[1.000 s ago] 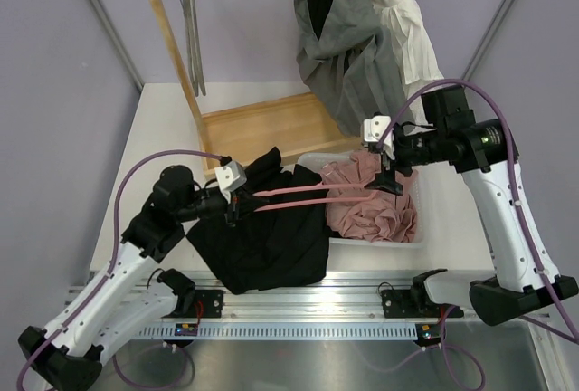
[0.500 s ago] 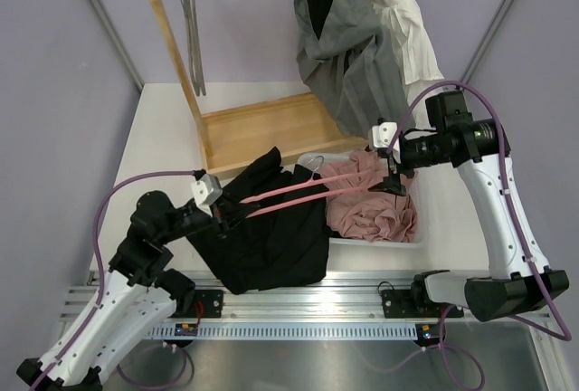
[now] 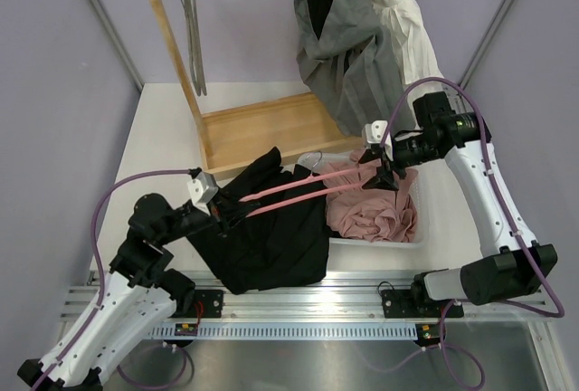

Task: Remove the skirt from the hanger
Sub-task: Place the hanger at the clothesline.

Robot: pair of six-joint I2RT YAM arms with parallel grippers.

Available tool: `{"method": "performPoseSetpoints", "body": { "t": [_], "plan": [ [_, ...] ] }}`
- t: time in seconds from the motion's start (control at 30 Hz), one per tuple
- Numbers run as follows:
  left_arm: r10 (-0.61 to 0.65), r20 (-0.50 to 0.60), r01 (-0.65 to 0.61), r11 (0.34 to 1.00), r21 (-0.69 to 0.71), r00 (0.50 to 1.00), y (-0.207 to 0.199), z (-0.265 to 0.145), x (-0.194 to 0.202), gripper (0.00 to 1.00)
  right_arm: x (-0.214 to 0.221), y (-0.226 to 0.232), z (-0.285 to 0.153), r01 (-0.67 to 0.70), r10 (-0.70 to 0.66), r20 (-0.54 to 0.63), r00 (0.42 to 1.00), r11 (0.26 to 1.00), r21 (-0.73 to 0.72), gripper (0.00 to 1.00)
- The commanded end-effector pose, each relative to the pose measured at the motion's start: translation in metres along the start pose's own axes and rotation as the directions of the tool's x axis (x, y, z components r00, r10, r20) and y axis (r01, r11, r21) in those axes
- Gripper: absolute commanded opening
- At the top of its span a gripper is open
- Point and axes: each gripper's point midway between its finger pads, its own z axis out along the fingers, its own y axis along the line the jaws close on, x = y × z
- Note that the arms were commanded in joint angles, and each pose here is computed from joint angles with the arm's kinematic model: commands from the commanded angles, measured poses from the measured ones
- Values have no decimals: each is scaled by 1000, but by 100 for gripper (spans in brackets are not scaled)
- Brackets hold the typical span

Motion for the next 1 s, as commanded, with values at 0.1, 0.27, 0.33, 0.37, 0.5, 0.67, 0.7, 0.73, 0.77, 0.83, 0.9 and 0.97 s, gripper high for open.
{"method": "performPoseSetpoints", "body": {
  "t": [0.1, 0.27, 0.33, 0.37, 0.5, 0.67, 0.7, 0.73, 0.77, 0.83, 0.9, 0.97],
  "plan": [
    [47, 107, -49, 999, 18, 993, -7, 0, -38, 0, -3, 52, -4, -222, 223, -9, 975, 962, -161, 53],
    [59, 135, -63, 998, 26, 989, -8, 1, -47, 0, -2, 56, -4, -223, 225, -11, 974, 961, -165, 46],
    [59, 132, -63, 998, 27, 989, -8, 2, -47, 0, -3, 56, -4, -225, 227, -10, 974, 961, -164, 38],
    [61, 136, -66, 997, 27, 989, -8, 2, -48, 0, -4, 56, -5, -225, 226, -9, 974, 961, -161, 35],
    [57, 140, -62, 998, 31, 989, -7, 5, -49, 0, -7, 58, -7, -231, 233, -6, 972, 960, -155, 19],
    [53, 126, -56, 998, 16, 991, -1, 8, -44, 0, -16, 61, -14, -232, 233, 0, 972, 965, -127, 0],
    [55, 125, -57, 998, 11, 991, 0, 8, -43, 0, -18, 62, -15, -235, 237, 1, 972, 964, -121, 0],
    [57, 120, -57, 998, 2, 991, 2, 9, -41, 0, -21, 62, -17, -232, 235, 6, 972, 966, -117, 0],
    [54, 113, -52, 998, -20, 992, 6, 9, -40, 0, -24, 63, -19, -226, 228, 11, 974, 968, -109, 0],
    [55, 109, -50, 998, -47, 992, 11, 9, -40, 5, -28, 63, -21, -229, 232, 18, 973, 968, -102, 0],
    [50, 108, -41, 996, -82, 993, 18, 9, -40, 38, -34, 65, -23, -235, 239, 31, 971, 967, -96, 0],
    [44, 121, -30, 993, -118, 992, 23, 8, -45, 72, -39, 64, -24, -250, 255, 43, 966, 964, -94, 0]
  ]
}}
